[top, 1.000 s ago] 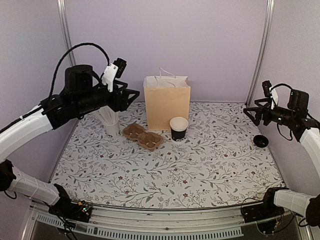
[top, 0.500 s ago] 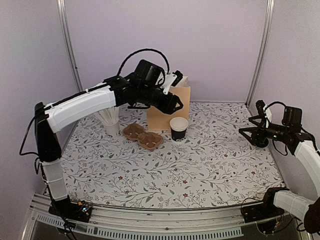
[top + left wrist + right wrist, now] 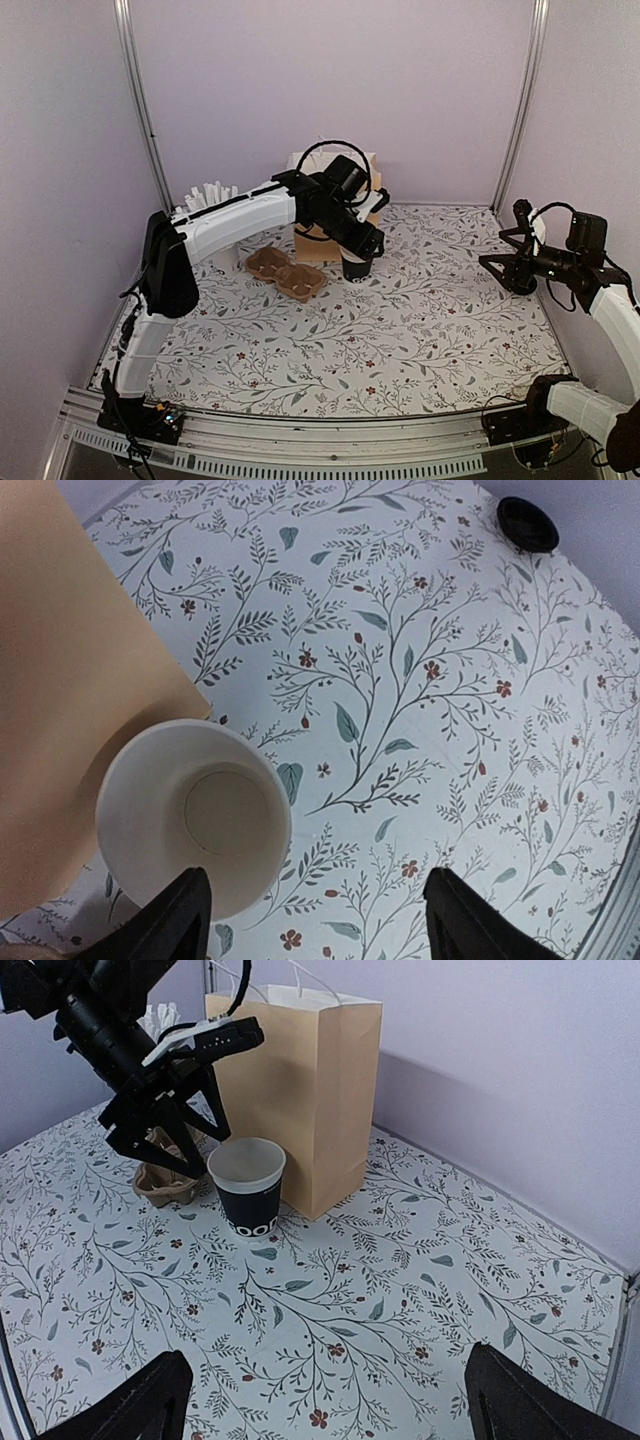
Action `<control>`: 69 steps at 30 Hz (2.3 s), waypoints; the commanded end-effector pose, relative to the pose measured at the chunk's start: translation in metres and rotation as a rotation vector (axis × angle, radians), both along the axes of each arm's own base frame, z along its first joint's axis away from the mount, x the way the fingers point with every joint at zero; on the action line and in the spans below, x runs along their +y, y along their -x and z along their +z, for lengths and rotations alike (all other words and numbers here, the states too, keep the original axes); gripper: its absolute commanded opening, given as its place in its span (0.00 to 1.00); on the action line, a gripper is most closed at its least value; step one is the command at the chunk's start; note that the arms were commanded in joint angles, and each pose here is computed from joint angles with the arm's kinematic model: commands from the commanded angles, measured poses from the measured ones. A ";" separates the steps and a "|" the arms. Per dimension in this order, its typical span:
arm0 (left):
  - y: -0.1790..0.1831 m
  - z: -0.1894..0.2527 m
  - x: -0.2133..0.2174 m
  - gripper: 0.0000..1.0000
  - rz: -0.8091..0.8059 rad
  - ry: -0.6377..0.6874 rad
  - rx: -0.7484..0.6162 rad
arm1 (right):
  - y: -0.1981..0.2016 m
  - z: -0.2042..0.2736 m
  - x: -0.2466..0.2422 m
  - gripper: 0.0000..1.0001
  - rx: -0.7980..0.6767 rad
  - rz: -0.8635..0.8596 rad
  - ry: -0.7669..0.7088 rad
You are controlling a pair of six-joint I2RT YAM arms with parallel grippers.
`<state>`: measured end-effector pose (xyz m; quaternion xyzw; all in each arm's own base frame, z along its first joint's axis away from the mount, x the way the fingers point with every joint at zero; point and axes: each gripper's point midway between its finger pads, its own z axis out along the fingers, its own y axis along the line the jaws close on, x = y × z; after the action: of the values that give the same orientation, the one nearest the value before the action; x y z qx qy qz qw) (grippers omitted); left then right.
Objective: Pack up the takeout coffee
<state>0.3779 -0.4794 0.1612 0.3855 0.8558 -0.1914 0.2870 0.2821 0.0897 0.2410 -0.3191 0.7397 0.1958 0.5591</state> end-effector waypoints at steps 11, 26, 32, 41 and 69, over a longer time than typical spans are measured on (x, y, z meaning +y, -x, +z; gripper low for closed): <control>-0.017 -0.030 -0.009 0.55 0.004 0.000 0.011 | 0.001 -0.006 0.001 0.99 -0.004 0.017 0.011; -0.027 -0.047 -0.012 0.19 0.016 -0.031 -0.018 | 0.000 -0.010 0.000 0.99 0.000 0.012 0.020; -0.021 -0.030 -0.010 0.00 0.015 -0.023 -0.023 | 0.000 -0.010 -0.001 0.99 -0.002 0.008 0.024; 0.051 0.044 -0.002 0.00 -0.052 -0.042 -0.121 | -0.001 -0.010 -0.001 0.99 -0.005 0.005 0.027; 0.155 -0.037 -0.003 0.00 -0.115 -0.240 -0.086 | -0.004 -0.017 -0.002 0.99 0.021 0.007 0.025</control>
<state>0.2206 -0.4800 0.1267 0.4790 0.8353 -0.0874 0.2555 0.2854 0.0891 0.2277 -0.3242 0.7468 0.1958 0.5466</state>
